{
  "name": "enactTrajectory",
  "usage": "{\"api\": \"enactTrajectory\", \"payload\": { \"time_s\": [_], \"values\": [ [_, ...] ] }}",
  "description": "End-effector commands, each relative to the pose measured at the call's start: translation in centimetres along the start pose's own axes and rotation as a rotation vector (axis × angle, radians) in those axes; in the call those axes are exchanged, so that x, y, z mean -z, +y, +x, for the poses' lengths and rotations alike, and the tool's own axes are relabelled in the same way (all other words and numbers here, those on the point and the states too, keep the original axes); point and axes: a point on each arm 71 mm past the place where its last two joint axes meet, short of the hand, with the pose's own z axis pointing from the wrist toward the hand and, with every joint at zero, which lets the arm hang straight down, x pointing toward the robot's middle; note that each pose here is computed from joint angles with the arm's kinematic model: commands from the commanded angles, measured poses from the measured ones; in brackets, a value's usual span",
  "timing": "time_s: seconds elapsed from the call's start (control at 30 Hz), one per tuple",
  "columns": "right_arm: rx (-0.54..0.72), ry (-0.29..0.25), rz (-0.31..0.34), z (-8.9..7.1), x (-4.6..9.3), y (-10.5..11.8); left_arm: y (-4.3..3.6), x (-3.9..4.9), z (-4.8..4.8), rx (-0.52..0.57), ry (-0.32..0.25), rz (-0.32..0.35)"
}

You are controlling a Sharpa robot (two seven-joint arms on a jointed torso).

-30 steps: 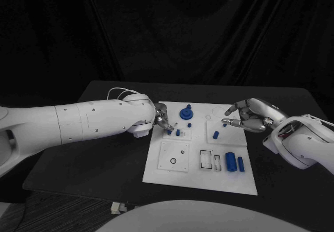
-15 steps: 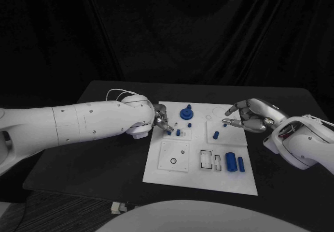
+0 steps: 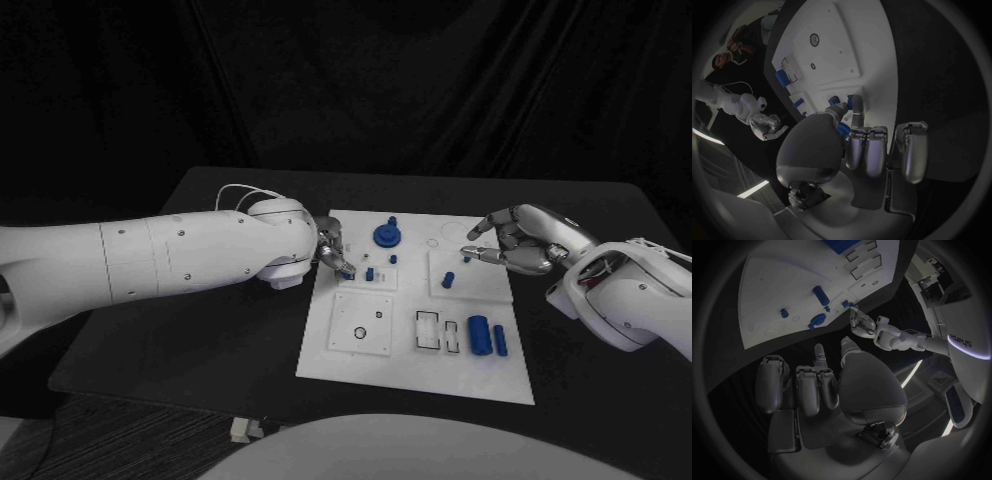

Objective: Assemble the parts on the task board

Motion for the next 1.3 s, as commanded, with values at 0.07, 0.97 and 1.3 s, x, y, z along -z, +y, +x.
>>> {"api": "enactTrajectory", "payload": {
  "time_s": [0.07,0.97,1.3],
  "values": [
    [0.0,0.006,0.016,0.2,0.0,-0.1,-0.18,0.07,-0.14,-0.008,-0.009,-0.003],
    [0.0,0.009,0.017,0.3,0.0,-0.1,-1.02,-0.28,-0.29,0.001,-0.032,0.029],
    [-0.001,0.009,0.017,0.3,0.1,-0.1,-1.28,-0.41,-0.22,-0.005,-0.025,0.036]
  ]
}}
